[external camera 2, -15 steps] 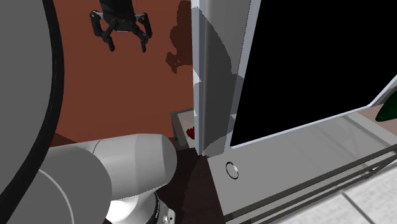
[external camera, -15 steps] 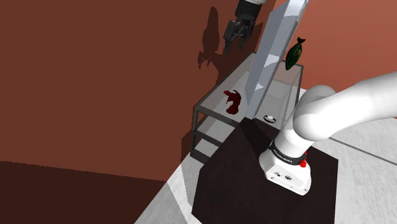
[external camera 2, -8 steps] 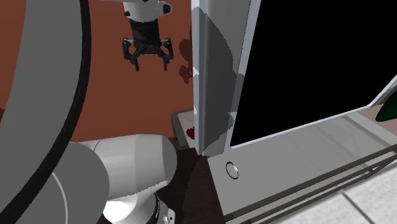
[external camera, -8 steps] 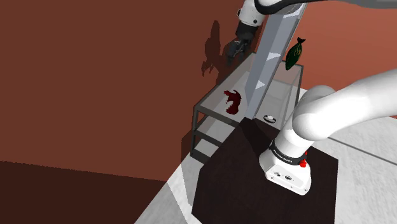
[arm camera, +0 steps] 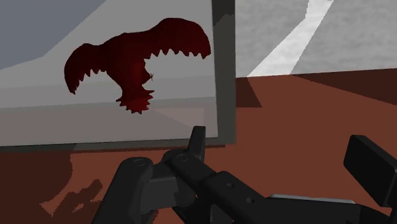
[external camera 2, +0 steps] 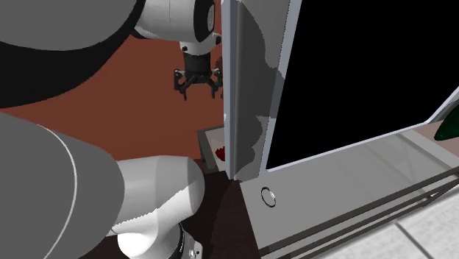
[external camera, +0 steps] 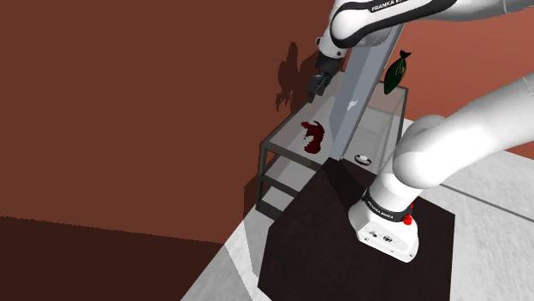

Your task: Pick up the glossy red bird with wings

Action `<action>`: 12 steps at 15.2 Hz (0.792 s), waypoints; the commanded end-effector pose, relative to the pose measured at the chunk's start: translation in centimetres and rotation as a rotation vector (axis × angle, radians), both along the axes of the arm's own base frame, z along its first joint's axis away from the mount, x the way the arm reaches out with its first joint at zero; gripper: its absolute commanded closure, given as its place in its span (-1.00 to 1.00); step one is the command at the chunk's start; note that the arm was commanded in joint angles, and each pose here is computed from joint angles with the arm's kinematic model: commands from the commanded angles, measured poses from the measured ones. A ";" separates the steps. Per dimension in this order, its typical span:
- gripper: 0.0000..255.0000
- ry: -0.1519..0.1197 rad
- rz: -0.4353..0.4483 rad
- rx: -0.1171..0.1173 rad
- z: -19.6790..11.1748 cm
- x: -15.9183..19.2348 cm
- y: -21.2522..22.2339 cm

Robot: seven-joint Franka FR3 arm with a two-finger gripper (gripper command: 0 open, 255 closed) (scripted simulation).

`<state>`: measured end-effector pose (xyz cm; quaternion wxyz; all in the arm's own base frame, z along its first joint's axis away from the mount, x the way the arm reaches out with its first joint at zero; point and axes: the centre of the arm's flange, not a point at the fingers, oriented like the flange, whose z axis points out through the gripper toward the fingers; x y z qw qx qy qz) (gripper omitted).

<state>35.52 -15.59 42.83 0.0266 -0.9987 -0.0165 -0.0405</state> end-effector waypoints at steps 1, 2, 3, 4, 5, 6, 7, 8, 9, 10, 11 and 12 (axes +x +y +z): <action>-1.00 0.003 0.023 -0.003 -2.3 0.2 -1.8; -1.00 0.005 0.033 -0.004 -3.3 0.4 -2.6; -1.00 0.007 0.043 -0.006 -4.3 0.6 -3.4; -1.00 0.009 0.054 -0.007 -5.4 0.9 -4.2; -1.00 0.011 0.064 -0.008 -6.4 1.1 -5.0; -1.00 0.013 0.074 -0.009 -7.4 1.3 -5.8; -1.00 0.016 0.085 -0.010 -8.4 1.6 -6.6; -1.00 0.018 0.095 -0.011 -9.4 1.9 -7.4; -1.00 0.020 0.105 -0.012 -10.5 2.1 -8.2; -1.00 0.022 0.116 -0.013 -11.5 2.4 -9.0; -1.00 0.024 0.126 -0.014 -12.5 2.7 -9.8; -1.00 0.026 0.136 -0.015 -13.5 2.9 -10.6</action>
